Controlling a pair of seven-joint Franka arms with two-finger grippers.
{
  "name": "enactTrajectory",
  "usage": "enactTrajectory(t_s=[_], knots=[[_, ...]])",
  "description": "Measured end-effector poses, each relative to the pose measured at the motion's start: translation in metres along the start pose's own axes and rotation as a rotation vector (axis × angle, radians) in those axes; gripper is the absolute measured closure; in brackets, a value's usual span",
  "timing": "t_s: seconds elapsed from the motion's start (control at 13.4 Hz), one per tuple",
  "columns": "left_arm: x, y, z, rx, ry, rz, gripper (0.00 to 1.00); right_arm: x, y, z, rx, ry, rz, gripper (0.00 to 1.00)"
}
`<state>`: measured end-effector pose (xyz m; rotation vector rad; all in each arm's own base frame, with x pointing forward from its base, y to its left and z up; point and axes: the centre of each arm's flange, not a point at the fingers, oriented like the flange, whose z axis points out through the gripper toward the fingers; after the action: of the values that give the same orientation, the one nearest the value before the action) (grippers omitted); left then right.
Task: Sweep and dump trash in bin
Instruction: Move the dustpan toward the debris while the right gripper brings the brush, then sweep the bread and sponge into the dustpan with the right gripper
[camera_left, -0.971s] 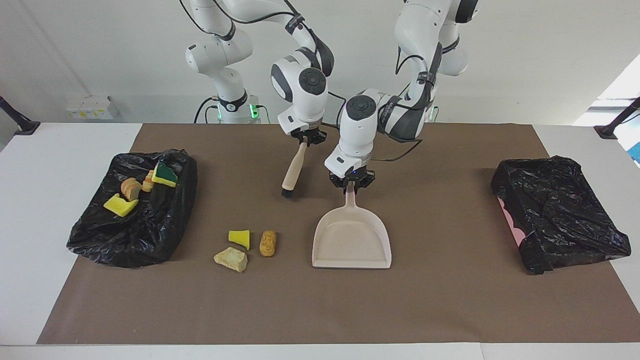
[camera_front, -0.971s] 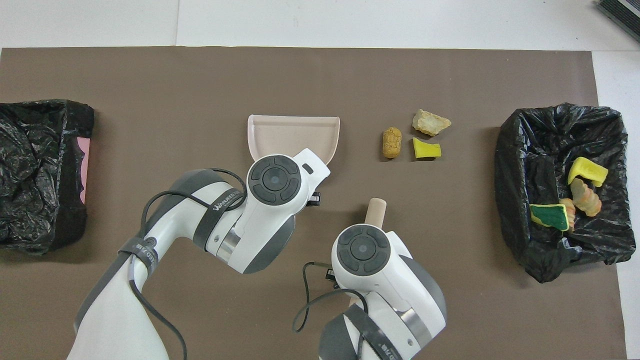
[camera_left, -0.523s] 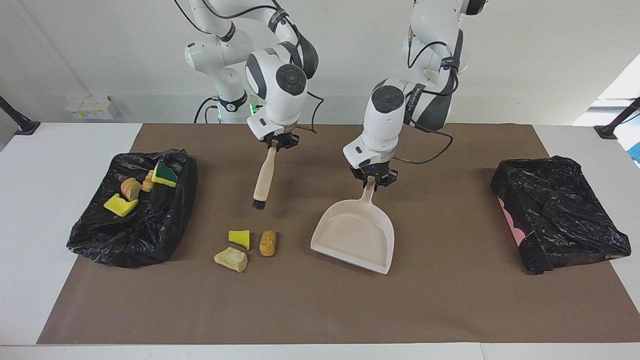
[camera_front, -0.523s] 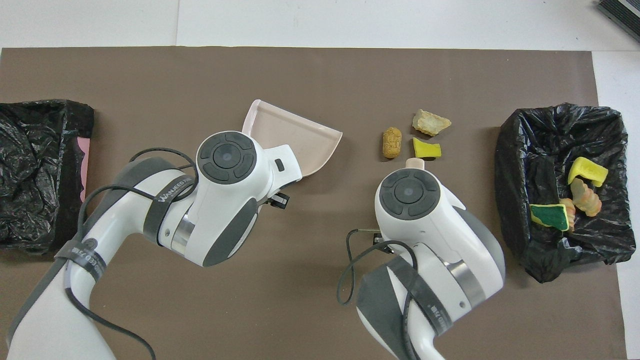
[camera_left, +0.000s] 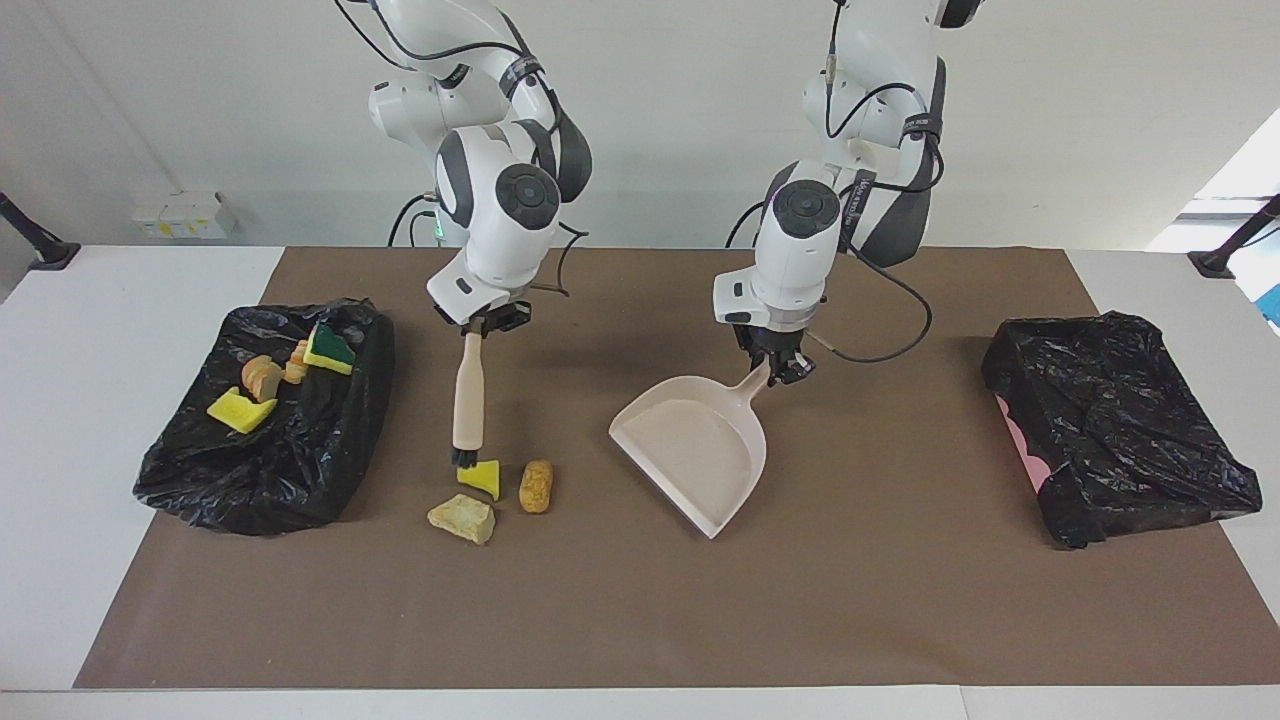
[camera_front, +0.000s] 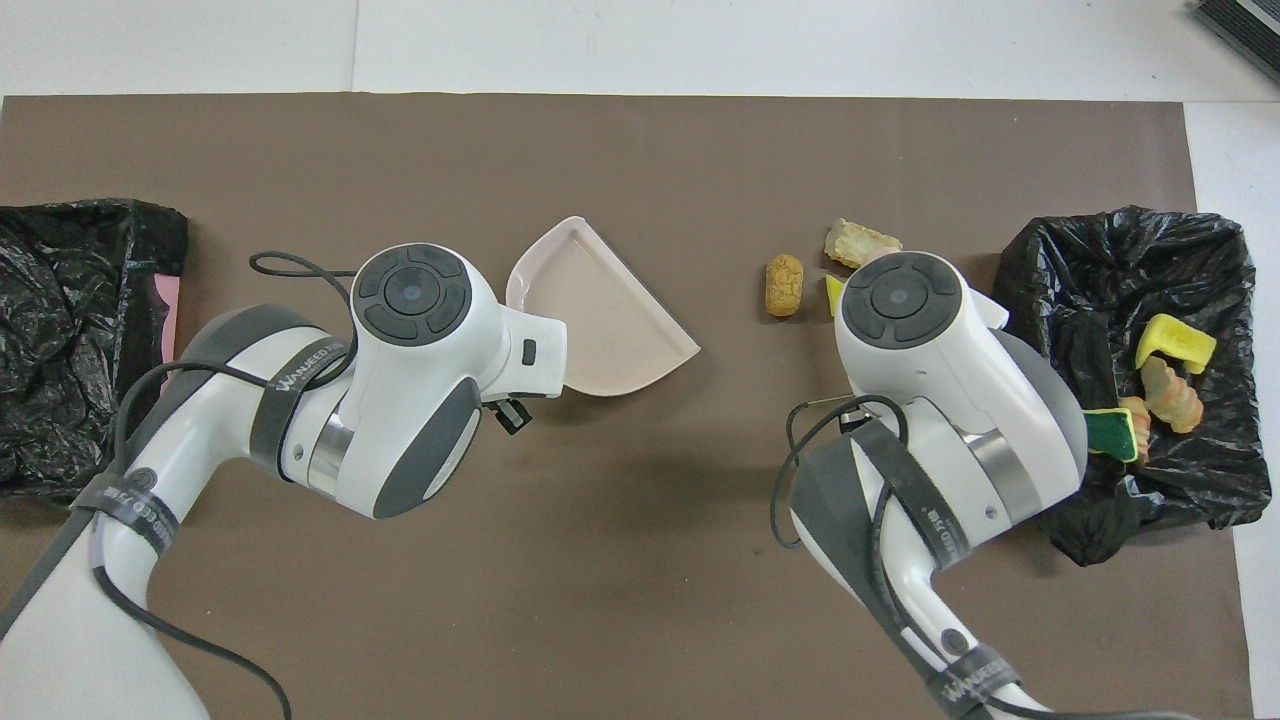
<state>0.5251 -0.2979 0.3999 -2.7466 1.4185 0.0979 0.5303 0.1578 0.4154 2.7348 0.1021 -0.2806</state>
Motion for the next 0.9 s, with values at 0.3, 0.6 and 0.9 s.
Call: enactTrajectory(t_s=[0.3,0.6,0.9], knots=[[0.004,-0.003,0.007,0.044,-0.002,0.049,0.68,0.029,0.049,0.021,-0.006,0.059,-0.104,0.74],[0.009,-0.006,0.017,0.074,-0.003,0.172,0.68,0.051,0.077,0.045,0.013,0.101,-0.163,0.74],[0.011,0.003,0.024,0.084,-0.007,0.218,0.68,0.078,0.058,0.073,0.012,0.115,-0.198,0.74]])
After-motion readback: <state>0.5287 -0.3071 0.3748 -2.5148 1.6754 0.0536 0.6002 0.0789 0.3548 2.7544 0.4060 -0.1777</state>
